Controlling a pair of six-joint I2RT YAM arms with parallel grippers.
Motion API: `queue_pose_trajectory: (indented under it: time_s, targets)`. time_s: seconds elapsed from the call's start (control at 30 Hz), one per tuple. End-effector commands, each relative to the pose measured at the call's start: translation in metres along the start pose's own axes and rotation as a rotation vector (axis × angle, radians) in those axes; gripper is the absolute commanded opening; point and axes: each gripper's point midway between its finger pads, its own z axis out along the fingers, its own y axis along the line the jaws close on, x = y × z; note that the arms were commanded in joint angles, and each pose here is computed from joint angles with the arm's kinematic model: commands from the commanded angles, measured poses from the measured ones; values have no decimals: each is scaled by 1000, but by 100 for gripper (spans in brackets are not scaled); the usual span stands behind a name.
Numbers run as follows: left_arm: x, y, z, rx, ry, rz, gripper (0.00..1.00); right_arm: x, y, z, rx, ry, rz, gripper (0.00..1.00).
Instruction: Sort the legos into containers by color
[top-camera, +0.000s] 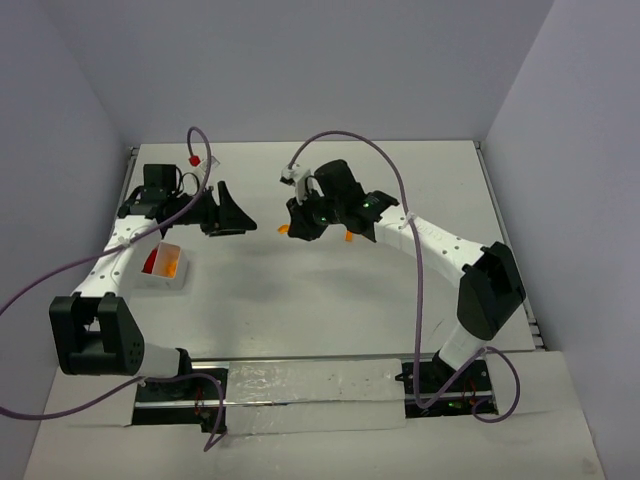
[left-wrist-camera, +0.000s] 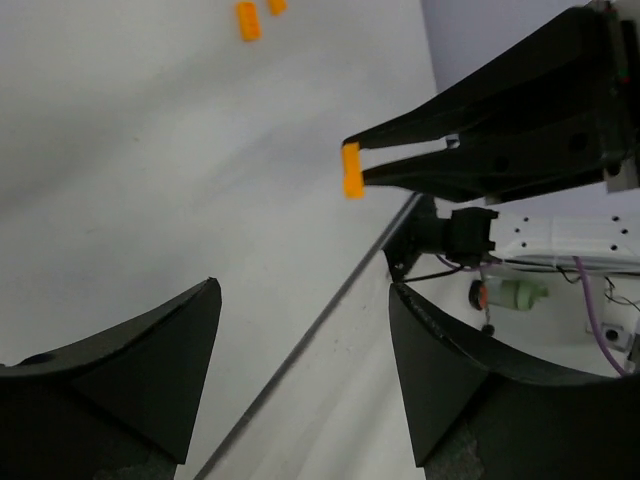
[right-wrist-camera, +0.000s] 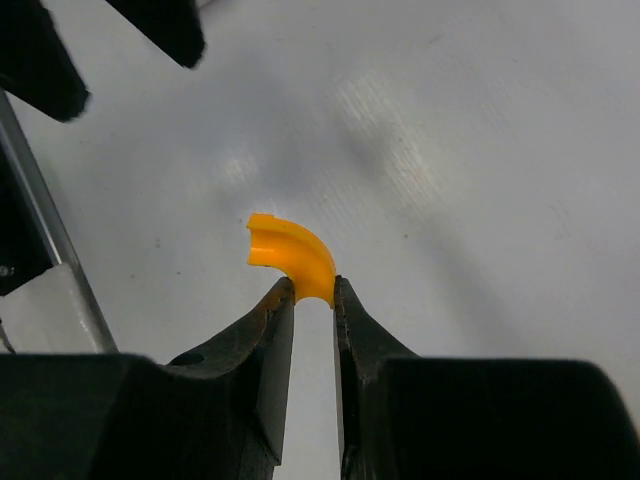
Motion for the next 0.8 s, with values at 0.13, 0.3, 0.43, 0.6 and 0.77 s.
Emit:
queue_pose_trajectory:
  time_s: [0.13, 0.3, 0.43, 0.6, 0.77]
  targets:
    - [15, -43, 14, 239, 87, 7, 69, -33, 49, -7, -119, -79, -153, 0]
    - [24, -41, 21, 250, 111, -35, 62, -37, 60, -6, -135, -83, -184, 0]
    - [26, -40, 25, 252, 124, -50, 60, -40, 64, -6, -141, -85, -194, 0]
    - [27, -40, 28, 251, 133, -54, 56, -39, 70, -5, -154, -81, -207, 0]
    - [29, -41, 30, 258, 135, -63, 49, -35, 76, -4, -165, -71, -222, 0]
